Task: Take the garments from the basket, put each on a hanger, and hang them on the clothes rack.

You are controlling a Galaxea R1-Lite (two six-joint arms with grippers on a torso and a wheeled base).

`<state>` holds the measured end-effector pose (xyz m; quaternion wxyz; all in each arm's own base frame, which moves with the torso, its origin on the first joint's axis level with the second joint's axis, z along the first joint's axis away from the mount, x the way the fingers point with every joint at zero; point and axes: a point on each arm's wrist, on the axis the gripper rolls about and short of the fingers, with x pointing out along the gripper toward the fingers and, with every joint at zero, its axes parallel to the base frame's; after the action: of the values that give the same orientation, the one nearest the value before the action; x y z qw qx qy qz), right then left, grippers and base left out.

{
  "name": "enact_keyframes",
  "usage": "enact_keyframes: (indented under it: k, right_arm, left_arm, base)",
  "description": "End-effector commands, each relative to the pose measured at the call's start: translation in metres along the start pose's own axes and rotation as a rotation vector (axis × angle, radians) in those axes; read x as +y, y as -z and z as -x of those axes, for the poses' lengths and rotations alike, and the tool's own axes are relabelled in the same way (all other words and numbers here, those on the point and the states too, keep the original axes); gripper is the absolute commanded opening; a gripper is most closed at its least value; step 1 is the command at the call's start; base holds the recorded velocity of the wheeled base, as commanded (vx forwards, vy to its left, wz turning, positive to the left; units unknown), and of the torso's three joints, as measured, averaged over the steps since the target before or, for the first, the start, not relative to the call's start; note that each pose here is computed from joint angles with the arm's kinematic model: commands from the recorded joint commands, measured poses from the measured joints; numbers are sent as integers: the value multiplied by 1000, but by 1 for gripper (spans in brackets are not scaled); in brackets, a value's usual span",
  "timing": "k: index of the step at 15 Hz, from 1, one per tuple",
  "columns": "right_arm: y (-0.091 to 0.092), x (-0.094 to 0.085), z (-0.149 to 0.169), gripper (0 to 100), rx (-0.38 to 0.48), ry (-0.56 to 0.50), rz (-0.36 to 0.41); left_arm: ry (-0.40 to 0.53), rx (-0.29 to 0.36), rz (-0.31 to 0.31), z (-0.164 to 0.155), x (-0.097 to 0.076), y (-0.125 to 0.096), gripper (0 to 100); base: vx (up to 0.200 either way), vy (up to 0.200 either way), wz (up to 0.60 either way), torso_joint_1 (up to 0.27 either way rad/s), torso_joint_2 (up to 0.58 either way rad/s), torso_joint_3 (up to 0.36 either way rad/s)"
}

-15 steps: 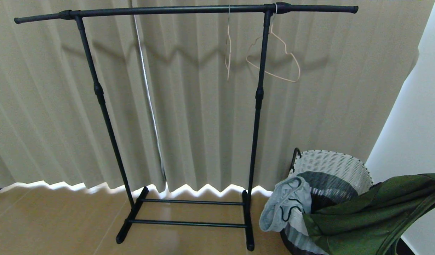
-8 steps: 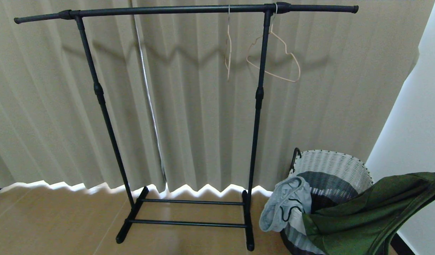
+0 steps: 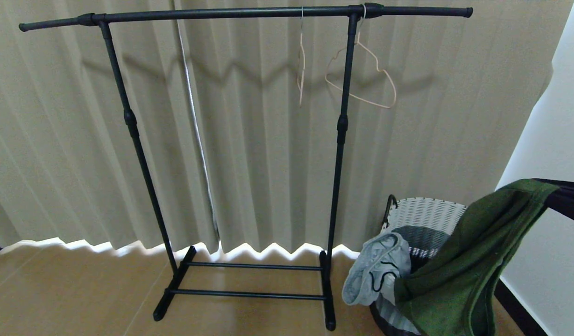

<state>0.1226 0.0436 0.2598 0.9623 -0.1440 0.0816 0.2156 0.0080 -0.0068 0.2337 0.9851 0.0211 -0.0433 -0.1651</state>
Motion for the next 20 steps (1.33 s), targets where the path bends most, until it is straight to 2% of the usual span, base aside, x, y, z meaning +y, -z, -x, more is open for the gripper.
enact_keyframes:
  k: [1,2,3,4,6,7,9,10,11,12,15,18,20]
  right_arm:
    - [-13,3,-19,0,-5,-74,-13]
    - [-25,6,-21,0,-40,-123,-69]
    - [-32,8,-22,0,-56,-157,-103]
    - [-34,9,-23,0,-61,-166,-114]
    - [-47,13,-35,0,-76,-231,-143]
    - [-54,18,-43,0,-78,-270,-173]
    - [-63,25,-51,0,-82,-310,-196]
    - [-69,27,-57,0,-89,-324,-205]
    - [-70,28,-57,0,-89,-326,-205]
    - [-74,33,-63,0,-111,-347,-215]
    - [-77,38,-65,0,-146,-371,-219]
    - [-78,43,-63,0,-151,-395,-214]
    - [-79,44,-63,0,-153,-401,-213]
  left_arm:
    - [205,142,48,-83,8,-21,100]
    - [265,184,47,-110,-2,-21,100]
    - [308,200,43,-128,-13,-24,100]
    - [323,209,40,-135,-19,-24,100]
    - [367,243,17,-172,-55,-24,100]
    - [405,280,-3,-187,-81,-15,100]
    - [452,339,-17,-195,-110,1,100]
    - [508,363,8,-201,-133,9,100]
    - [510,365,10,-201,-134,10,100]
    - [570,387,50,-209,-167,18,100]
    - [568,448,116,-224,-212,35,100]
    - [572,478,128,-235,-232,53,100]
    - [555,467,156,-241,-237,58,100]
  base:
    - [0,0,0,0,0,0]
    - [0,0,0,0,0,0]
    - [0,0,0,0,0,0]
    - [0,0,0,0,0,0]
    - [0,0,0,0,0,0]
    - [0,0,0,0,0,0]
    - [0,0,0,0,0,0]
    - [0,0,0,0,0,0]
    - [0,0,0,0,0,0]
    - [0,0,0,0,0,0]
    - [0,0,0,0,0,0]
    - [0,0,0,0,0,0]
    - [0,0,0,0,0,0]
